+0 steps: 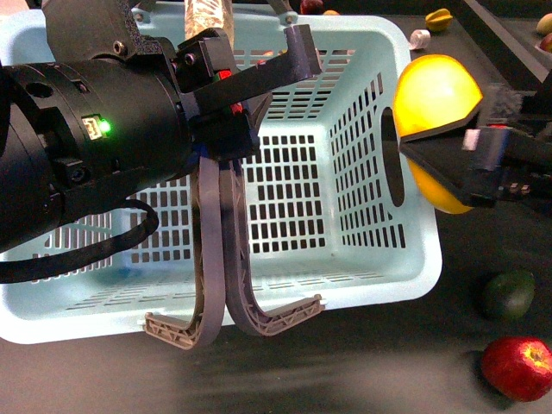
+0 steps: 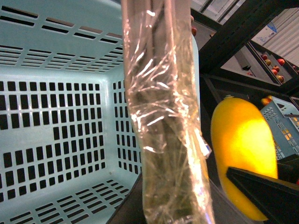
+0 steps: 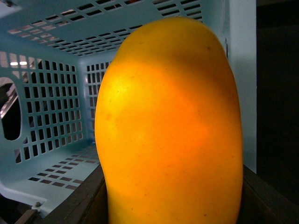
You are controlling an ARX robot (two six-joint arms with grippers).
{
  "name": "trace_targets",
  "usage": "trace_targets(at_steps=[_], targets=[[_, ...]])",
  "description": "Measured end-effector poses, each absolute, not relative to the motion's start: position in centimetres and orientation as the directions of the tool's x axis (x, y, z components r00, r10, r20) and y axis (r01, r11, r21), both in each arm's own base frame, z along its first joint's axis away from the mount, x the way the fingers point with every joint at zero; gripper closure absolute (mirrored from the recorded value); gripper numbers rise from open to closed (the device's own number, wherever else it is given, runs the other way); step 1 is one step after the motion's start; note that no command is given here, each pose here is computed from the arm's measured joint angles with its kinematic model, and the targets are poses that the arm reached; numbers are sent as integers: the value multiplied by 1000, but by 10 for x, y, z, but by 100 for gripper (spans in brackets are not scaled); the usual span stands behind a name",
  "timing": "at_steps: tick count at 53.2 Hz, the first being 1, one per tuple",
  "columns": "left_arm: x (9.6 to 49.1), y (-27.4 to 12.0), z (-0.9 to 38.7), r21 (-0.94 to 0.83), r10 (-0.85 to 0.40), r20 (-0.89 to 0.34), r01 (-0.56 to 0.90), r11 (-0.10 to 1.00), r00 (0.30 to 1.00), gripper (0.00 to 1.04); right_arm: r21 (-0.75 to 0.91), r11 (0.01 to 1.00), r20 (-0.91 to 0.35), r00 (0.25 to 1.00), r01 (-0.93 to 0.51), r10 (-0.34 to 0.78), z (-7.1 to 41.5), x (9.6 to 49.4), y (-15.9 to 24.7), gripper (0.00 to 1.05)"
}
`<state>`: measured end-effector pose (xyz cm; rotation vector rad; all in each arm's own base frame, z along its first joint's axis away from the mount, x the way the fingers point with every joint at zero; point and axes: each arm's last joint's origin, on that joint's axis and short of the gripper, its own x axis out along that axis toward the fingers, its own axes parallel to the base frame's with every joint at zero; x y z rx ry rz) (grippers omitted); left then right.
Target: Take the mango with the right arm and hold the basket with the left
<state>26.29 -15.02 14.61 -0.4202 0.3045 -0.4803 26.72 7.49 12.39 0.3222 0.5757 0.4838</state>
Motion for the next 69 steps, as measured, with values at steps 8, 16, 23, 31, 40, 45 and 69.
trace_targets(at_steps=[8, 16, 23, 31, 40, 45, 69], targets=[[263, -150, 146, -456, -503, -183, 380, 805, 845, 98, 410, 864, -489, 730, -290, 477, 112, 280, 82, 47], [263, -150, 146, -456, -502, -183, 380, 805, 845, 98, 408, 873, -508, 728, -267, 460, 108, 287, 87, 47], [263, -150, 146, -456, -502, -183, 380, 805, 845, 98, 406, 875, -515, 725, -263, 457, 108, 295, 95, 47], [263, -150, 146, -456, -503, -183, 380, 805, 845, 98, 406, 879, -517, 730, -252, 447, 110, 304, 103, 47], [263, -150, 146, -456, -502, -183, 380, 805, 845, 98, 404, 885, -515, 742, -231, 429, 109, 310, 111, 38], [263, -150, 146, -456, -503, -183, 380, 805, 845, 98, 409, 883, -500, 753, -230, 428, 111, 310, 112, 20], [262, -150, 145, -455, -500, -192, 375, 808, 844, 98, 419, 898, -386, 869, -134, 310, 156, 266, 67, 8]])
